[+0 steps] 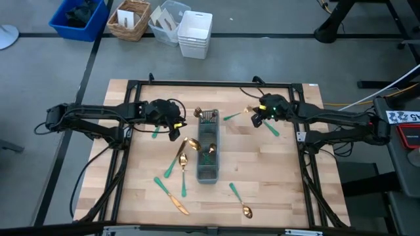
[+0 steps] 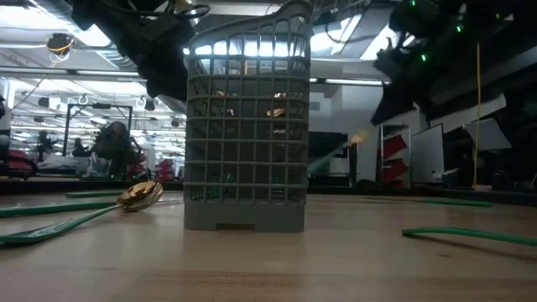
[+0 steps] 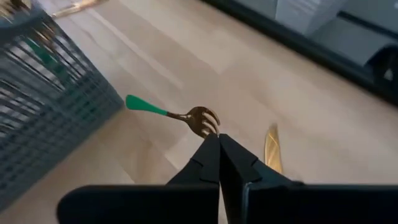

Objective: Sort silverware
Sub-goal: Put the green fork into the utensil rack

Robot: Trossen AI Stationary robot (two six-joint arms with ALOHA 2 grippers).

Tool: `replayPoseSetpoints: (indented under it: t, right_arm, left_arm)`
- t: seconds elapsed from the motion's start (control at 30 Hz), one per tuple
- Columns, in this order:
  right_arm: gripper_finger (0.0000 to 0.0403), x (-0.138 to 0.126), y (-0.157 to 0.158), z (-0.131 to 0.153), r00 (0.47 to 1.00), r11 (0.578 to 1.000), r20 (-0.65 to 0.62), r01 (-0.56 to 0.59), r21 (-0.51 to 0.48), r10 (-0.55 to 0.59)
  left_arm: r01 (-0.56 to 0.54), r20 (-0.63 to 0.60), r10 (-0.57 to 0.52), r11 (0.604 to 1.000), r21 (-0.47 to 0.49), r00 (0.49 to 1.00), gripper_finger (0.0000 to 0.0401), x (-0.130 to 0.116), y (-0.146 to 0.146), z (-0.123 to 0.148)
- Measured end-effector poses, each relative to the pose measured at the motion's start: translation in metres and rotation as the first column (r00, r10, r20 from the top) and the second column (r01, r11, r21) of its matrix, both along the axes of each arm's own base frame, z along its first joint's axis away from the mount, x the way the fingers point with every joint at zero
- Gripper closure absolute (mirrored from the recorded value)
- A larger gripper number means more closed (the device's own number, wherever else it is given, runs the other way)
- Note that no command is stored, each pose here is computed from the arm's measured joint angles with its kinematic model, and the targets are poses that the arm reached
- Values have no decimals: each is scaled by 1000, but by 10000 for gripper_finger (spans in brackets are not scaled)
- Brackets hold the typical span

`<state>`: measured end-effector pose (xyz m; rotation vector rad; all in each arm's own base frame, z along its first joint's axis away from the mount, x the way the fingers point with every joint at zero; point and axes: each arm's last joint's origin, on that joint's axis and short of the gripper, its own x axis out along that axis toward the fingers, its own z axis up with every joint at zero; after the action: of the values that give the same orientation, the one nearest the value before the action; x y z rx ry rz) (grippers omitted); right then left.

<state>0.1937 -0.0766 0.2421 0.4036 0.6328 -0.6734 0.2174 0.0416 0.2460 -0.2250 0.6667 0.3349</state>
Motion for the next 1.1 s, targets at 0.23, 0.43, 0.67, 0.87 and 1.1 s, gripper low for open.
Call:
replayPoseSetpoints:
  t: [0.23, 0.43, 0.67, 0.87, 1.1]
  right_arm:
    - [402, 5, -2, 53, 997, 992, 18, -74, -105, 77]
    - [403, 1, 0, 102, 989, 967, 17, -141, -212, 148]
    - [403, -6, 3, 149, 971, 927, 61, -199, -319, 230]
    - [403, -5, 7, 167, 916, 871, 116, -319, -373, 384]
    - [403, 11, 5, 161, 847, 788, 59, -462, -407, 528]
  left_arm:
    - [-16, -2, 16, 1000, -1, 1000, 303, 0, -2, 0]
    - [-18, -55, 18, 1000, 8, 998, 303, -2, -12, -6]
    - [-100, -93, 98, 995, -11, 991, 303, -14, -24, -32]
    - [-222, -88, 218, 975, -32, 972, 303, -30, -31, -56]
    - [-318, -33, 316, 945, -74, 948, 303, -41, -35, -67]
